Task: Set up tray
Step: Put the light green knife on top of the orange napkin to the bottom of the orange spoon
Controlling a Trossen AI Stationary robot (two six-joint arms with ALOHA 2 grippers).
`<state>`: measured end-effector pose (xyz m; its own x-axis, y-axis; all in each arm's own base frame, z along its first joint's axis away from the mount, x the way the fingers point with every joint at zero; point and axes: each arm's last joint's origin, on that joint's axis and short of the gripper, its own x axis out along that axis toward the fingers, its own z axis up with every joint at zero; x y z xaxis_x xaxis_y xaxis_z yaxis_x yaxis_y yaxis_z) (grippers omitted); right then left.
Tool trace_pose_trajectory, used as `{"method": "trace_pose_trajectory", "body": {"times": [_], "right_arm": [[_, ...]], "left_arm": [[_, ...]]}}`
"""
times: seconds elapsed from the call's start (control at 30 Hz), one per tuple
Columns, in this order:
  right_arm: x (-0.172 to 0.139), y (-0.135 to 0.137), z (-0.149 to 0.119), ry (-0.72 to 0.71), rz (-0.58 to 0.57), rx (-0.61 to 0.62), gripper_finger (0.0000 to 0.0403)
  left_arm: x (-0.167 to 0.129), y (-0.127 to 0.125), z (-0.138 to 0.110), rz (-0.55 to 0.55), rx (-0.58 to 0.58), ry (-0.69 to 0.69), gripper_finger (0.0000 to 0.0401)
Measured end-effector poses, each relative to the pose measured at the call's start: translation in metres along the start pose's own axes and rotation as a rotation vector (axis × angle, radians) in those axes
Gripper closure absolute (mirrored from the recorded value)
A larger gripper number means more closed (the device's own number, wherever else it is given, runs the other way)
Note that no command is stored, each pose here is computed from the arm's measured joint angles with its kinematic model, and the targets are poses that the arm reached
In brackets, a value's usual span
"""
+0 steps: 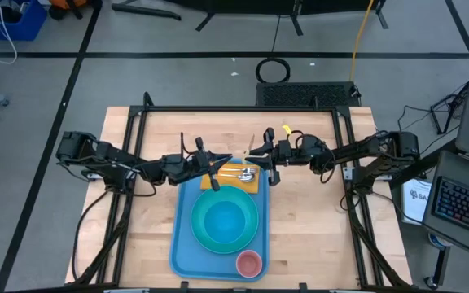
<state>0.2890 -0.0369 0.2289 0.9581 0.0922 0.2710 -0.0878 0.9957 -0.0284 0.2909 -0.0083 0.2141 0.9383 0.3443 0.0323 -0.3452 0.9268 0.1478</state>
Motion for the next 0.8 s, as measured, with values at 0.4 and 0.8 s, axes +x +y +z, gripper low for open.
{"method": "trace_pose_trajectory", "body": {"times": [0.4,0.8], "right_arm": [[0.0,-0.002,-0.002,0.004,-0.069,-0.003,0.036],[0.008,-0.006,0.011,-0.086,-0.178,0.08,0.036]], "left_arm": [[0.001,0.003,-0.001,0.017,-0.001,0.008,0.0325],[0.009,0.001,0.005,0.041,-0.037,-0.004,0.0223]]}}
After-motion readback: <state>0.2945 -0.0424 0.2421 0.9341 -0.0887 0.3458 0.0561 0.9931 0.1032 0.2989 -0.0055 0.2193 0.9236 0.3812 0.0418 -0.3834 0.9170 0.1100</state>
